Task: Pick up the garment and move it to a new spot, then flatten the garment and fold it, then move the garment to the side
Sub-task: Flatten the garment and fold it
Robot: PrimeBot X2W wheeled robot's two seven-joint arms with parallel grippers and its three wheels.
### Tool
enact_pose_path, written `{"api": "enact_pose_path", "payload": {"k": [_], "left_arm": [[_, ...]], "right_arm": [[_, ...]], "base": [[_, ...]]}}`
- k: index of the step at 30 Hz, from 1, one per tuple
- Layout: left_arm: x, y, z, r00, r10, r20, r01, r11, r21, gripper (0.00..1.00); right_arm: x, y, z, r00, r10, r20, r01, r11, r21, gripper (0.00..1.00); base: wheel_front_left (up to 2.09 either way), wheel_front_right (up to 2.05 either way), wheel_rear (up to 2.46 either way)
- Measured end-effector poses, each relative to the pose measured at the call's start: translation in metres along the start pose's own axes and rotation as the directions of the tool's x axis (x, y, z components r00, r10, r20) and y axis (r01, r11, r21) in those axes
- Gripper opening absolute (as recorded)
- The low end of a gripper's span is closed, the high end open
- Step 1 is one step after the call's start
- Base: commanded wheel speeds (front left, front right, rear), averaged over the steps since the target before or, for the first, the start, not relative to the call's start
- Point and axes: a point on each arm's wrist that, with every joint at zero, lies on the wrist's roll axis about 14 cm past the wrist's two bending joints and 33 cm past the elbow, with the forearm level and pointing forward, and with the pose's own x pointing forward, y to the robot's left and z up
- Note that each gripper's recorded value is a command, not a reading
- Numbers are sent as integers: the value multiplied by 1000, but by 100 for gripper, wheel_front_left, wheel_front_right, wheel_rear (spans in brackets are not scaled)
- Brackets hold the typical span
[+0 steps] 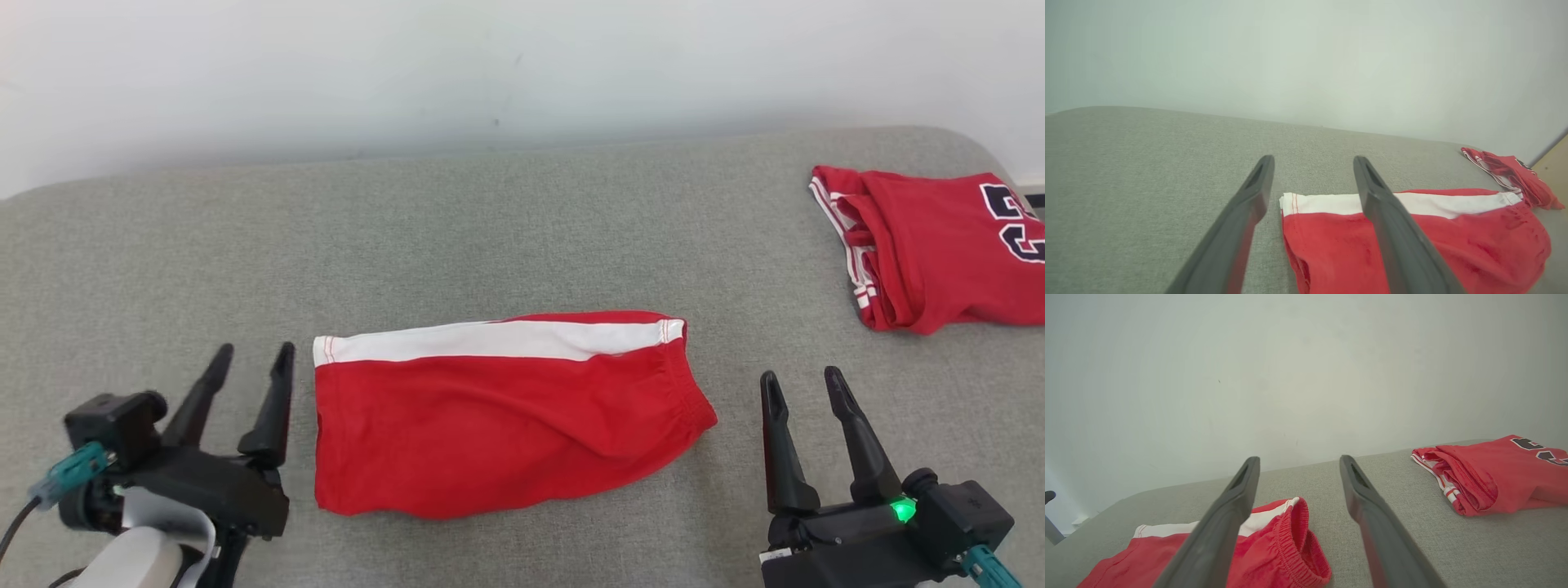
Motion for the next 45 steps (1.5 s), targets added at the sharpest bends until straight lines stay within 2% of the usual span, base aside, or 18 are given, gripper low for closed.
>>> {"api": "enact_pose_path", "payload": {"k": [6, 10, 12, 20, 31, 45], "left_arm": [[-13, 13, 35, 984, 63, 165, -74, 995, 59, 100], [-24, 20, 42, 971, 98, 216, -128, 983, 129, 100], [-30, 22, 43, 964, 126, 235, -157, 981, 117, 100], [-50, 29, 33, 956, 168, 241, -202, 971, 127, 100], [-78, 30, 8, 962, 193, 192, -229, 955, 189, 100], [-102, 36, -1, 953, 244, 180, -276, 945, 178, 100]], "right_arm": [[2, 3, 5, 1000, 10, 17, -10, 1000, -2, 100], [3, 2, 6, 1000, 9, 18, -9, 1000, -3, 100], [3, 0, 6, 1000, 3, 17, -3, 1000, -5, 100], [-3, -9, -1, 1000, -27, -6, 27, 1000, -7, 100], [-20, -12, -15, 997, -41, -58, 40, 999, -22, 100], [-34, -7, -24, 995, -28, -100, 24, 999, -41, 100]], "base": [[0, 0, 0], [0, 0, 0], [0, 0, 0], [0, 0, 0], [0, 0, 0], [0, 0, 0]]}}
